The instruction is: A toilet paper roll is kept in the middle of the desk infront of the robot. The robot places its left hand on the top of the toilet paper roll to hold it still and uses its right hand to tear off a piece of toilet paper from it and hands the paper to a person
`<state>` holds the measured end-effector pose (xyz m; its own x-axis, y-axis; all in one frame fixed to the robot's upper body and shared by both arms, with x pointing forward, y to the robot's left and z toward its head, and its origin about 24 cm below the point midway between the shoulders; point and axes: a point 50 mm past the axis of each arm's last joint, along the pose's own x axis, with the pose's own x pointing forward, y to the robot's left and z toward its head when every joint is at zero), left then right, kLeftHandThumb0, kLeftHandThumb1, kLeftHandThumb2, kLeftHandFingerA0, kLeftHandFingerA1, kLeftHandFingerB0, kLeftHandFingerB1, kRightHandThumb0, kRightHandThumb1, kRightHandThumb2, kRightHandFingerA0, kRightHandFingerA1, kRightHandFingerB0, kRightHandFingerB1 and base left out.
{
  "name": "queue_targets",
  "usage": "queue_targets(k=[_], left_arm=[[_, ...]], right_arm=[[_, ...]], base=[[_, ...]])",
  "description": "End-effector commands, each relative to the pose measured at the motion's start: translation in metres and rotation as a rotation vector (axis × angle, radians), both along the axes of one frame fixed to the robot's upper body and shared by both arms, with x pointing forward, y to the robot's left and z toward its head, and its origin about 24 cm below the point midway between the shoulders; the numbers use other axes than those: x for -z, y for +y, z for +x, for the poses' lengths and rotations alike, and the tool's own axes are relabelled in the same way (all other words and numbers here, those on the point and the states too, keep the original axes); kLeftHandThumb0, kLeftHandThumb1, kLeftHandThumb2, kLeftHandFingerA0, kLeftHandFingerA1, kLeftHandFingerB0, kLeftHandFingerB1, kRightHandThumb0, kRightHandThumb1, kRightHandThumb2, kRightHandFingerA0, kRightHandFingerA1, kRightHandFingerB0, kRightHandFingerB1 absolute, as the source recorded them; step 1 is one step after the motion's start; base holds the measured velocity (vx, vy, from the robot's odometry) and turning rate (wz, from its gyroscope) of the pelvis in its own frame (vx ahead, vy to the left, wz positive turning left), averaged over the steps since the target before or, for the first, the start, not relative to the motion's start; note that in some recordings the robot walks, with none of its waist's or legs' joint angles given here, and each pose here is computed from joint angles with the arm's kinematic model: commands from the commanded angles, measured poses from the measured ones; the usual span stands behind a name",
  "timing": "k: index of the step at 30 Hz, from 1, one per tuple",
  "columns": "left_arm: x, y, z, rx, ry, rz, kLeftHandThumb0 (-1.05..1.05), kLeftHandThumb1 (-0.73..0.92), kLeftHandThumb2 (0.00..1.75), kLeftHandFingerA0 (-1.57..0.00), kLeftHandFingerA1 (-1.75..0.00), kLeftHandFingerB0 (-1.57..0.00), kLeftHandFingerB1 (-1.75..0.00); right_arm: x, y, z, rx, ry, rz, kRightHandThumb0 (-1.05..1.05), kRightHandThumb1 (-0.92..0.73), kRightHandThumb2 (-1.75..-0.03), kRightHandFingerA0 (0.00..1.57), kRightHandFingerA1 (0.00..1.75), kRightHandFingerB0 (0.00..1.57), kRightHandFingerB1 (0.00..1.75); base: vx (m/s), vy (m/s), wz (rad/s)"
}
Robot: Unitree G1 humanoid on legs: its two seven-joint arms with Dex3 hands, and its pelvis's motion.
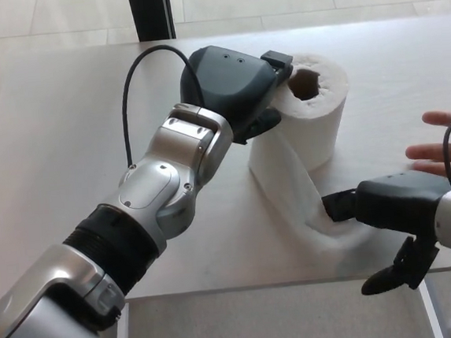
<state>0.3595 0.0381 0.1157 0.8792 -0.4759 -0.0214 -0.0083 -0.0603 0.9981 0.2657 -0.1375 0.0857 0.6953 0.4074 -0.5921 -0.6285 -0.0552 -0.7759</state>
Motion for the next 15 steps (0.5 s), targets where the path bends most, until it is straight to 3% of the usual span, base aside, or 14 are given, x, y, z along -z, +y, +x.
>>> queue_targets(k=[1, 2, 3, 4, 5, 6, 7, 8, 9, 10, 11, 14, 15], left_arm=[[0.014, 0.007, 0.002, -0.029, 0.123, 0.09, -0.58, 0.89, 0.66, -0.67, -0.77, -0.48, -0.46], [0.014, 0.007, 0.002, -0.029, 0.123, 0.09, -0.58, 0.89, 0.66, -0.67, -0.77, -0.48, -0.46], [0.013, 0.007, 0.002, -0.027, 0.121, 0.098, -0.57, 0.88, 0.66, -0.67, -0.8, -0.49, -0.46], [0.014, 0.007, 0.001, -0.025, 0.12, 0.094, -0.57, 0.89, 0.66, -0.65, -0.73, -0.49, -0.46], [0.015, 0.006, 0.0, -0.025, 0.121, 0.092, -0.57, 0.89, 0.66, -0.65, -0.73, -0.49, -0.46], [0.015, 0.006, 0.0, -0.022, 0.125, 0.097, -0.57, 0.89, 0.66, -0.64, -0.71, -0.48, -0.45], [0.018, 0.007, 0.0, -0.025, 0.127, 0.097, -0.57, 0.9, 0.67, -0.67, -0.72, -0.49, -0.46], [0.019, 0.007, 0.0, -0.027, 0.131, 0.097, -0.57, 0.9, 0.66, -0.66, -0.72, -0.49, -0.46], [0.02, 0.006, 0.0, -0.026, 0.133, 0.096, -0.57, 0.9, 0.66, -0.66, -0.72, -0.49, -0.46], [0.021, 0.006, -0.001, -0.025, 0.13, 0.097, -0.57, 0.89, 0.66, -0.71, -0.8, -0.5, -0.46], [0.023, 0.007, -0.001, -0.023, 0.13, 0.094, -0.57, 0.89, 0.66, -0.7, -0.78, -0.5, -0.47], [0.023, 0.007, -0.001, -0.023, 0.129, 0.093, -0.57, 0.9, 0.66, -0.69, -0.76, -0.51, -0.48], [0.024, 0.007, -0.002, -0.018, 0.124, 0.092, -0.57, 0.9, 0.66, -0.7, -0.77, -0.51, -0.48]], right_arm=[[0.027, -0.031, -0.012, 0.04, 0.066, -0.476, -0.37, -0.62, -0.6, 0.68, 1.37, 0.26, 0.38], [0.028, -0.031, -0.012, 0.043, 0.061, -0.472, -0.37, -0.62, -0.6, 0.68, 1.37, 0.26, 0.38], [0.029, -0.028, -0.014, 0.056, -0.081, -0.396, -0.26, -0.63, -0.58, 0.8, 1.58, 0.44, 0.43], [0.032, -0.024, -0.017, 0.065, -0.235, -0.283, -0.24, -0.57, -0.59, 0.81, 1.57, 0.73, 0.58], [0.032, -0.024, -0.018, 0.063, -0.235, -0.286, -0.24, -0.57, -0.59, 0.81, 1.57, 0.73, 0.58], [0.033, -0.022, -0.019, 0.031, -0.354, -0.264, -0.35, -0.64, -0.63, 0.87, 1.68, 0.83, 0.72], [0.032, -0.017, -0.02, 0.048, -0.411, -0.212, -0.43, -0.56, -0.96, 1.21, 1.4, 0.76, 0.9], [0.031, -0.014, -0.021, 0.055, -0.489, -0.164, -0.37, -0.76, -0.62, 0.98, 1.75, 0.79, 1.14], [0.031, -0.015, -0.022, 0.054, -0.488, -0.164, -0.37, -0.76, -0.62, 0.98, 1.75, 0.79, 1.14], [0.031, -0.013, -0.023, 0.066, -0.501, -0.143, -0.4, -0.6, -1.0, 1.16, 1.35, 0.79, 1.04], [0.03, -0.011, -0.022, 0.08, -0.539, -0.104, -0.31, -0.74, -0.71, 0.97, 1.75, 0.77, 1.1], [0.028, -0.007, -0.022, 0.109, -0.598, -0.019, -0.3, -0.71, -0.74, 1.02, 1.75, 0.81, 1.08], [0.028, -0.007, -0.021, 0.129, -0.62, 0.038, -0.28, -0.65, -0.85, 1.07, 1.75, 0.87, 0.99]], base=[[0.0, 0.0, 0.0], [0.0, 0.0, 0.0], [0.0, 0.0, 0.0], [0.0, 0.0, 0.0], [0.0, 0.0, 0.0], [0.0, 0.0, 0.0], [0.0, 0.0, 0.0], [0.0, 0.0, 0.0], [0.0, 0.0, 0.0], [0.0, 0.0, 0.0], [0.0, 0.0, 0.0], [0.0, 0.0, 0.0], [0.0, 0.0, 0.0]])
